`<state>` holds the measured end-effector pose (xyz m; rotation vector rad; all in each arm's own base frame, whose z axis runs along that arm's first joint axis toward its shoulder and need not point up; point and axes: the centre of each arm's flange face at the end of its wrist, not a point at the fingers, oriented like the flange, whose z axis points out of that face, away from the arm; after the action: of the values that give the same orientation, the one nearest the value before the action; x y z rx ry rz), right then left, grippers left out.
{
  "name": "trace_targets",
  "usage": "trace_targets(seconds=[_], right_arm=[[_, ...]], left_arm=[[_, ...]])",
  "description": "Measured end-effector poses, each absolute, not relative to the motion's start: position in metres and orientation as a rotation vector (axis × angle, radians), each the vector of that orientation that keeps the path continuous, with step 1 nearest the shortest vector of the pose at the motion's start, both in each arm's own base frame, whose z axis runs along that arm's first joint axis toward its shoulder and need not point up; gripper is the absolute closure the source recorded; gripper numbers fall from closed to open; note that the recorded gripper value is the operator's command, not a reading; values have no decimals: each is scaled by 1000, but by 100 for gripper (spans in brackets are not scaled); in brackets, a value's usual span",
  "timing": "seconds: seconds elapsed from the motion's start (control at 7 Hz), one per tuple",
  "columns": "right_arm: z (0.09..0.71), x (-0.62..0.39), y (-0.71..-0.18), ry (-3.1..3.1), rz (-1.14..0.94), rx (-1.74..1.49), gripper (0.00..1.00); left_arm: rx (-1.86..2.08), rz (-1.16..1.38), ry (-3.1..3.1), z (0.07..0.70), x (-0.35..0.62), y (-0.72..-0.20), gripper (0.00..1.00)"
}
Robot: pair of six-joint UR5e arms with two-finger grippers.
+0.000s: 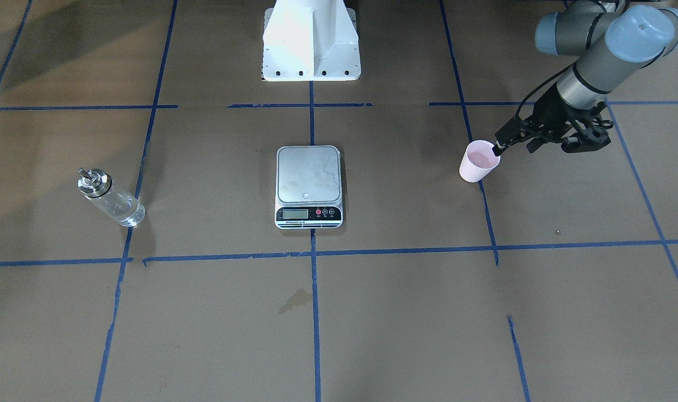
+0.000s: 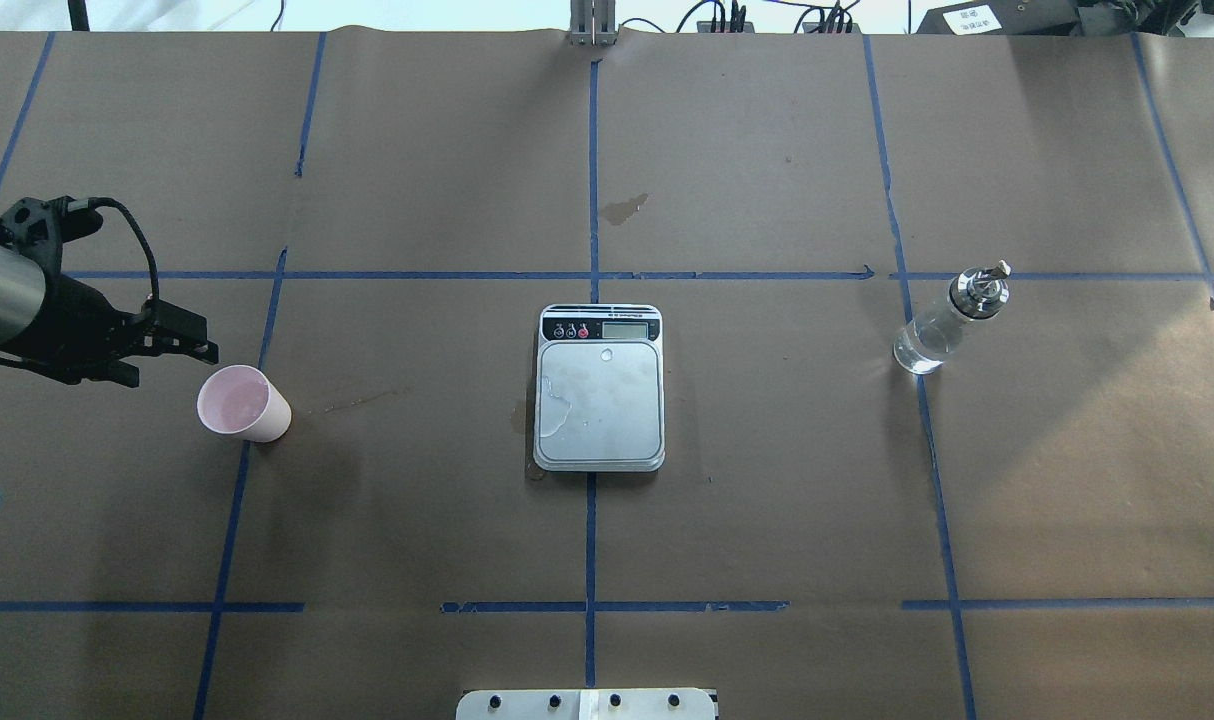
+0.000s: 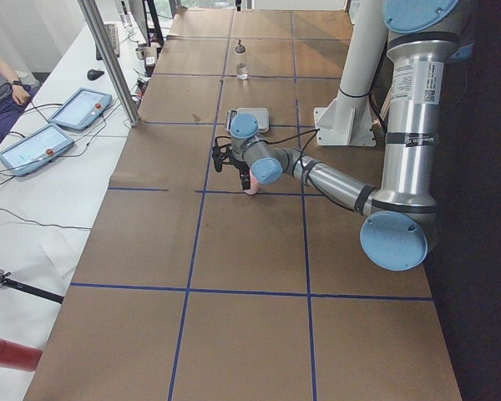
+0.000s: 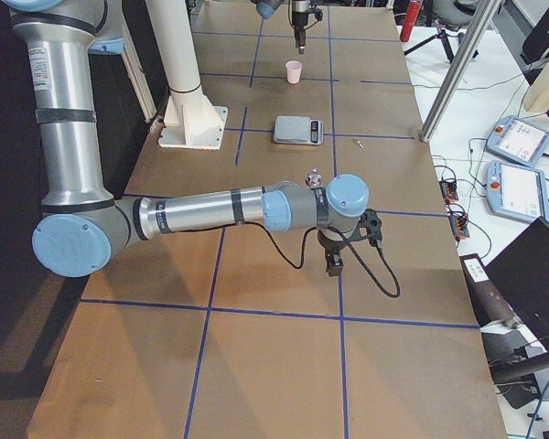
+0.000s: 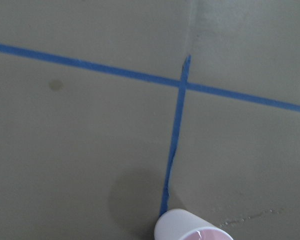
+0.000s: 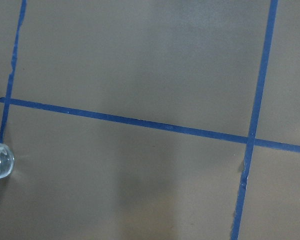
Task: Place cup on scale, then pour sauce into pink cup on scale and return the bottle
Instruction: 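Reach the left gripper to the pink cup and grasp its rim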
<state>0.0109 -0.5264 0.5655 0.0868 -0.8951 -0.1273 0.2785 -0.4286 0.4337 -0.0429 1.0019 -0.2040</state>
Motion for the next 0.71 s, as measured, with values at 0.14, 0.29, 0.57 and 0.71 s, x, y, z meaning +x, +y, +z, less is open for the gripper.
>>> trace_targets(seconds=[0.14, 0.29, 0.57, 0.71], right_arm=[[564, 11, -527, -895, -124, 88, 0], [563, 11, -528, -895, -123, 89, 0], [563, 11, -528, -895, -121, 89, 0], [563, 11, -528, -896, -120, 87, 0]], left_arm=[[-54, -198, 990, 437, 291, -424, 2], [-67, -187, 980, 442, 302, -422, 3], [-84, -168, 971, 447, 317, -417, 21], [-89, -164, 966, 449, 321, -416, 41]])
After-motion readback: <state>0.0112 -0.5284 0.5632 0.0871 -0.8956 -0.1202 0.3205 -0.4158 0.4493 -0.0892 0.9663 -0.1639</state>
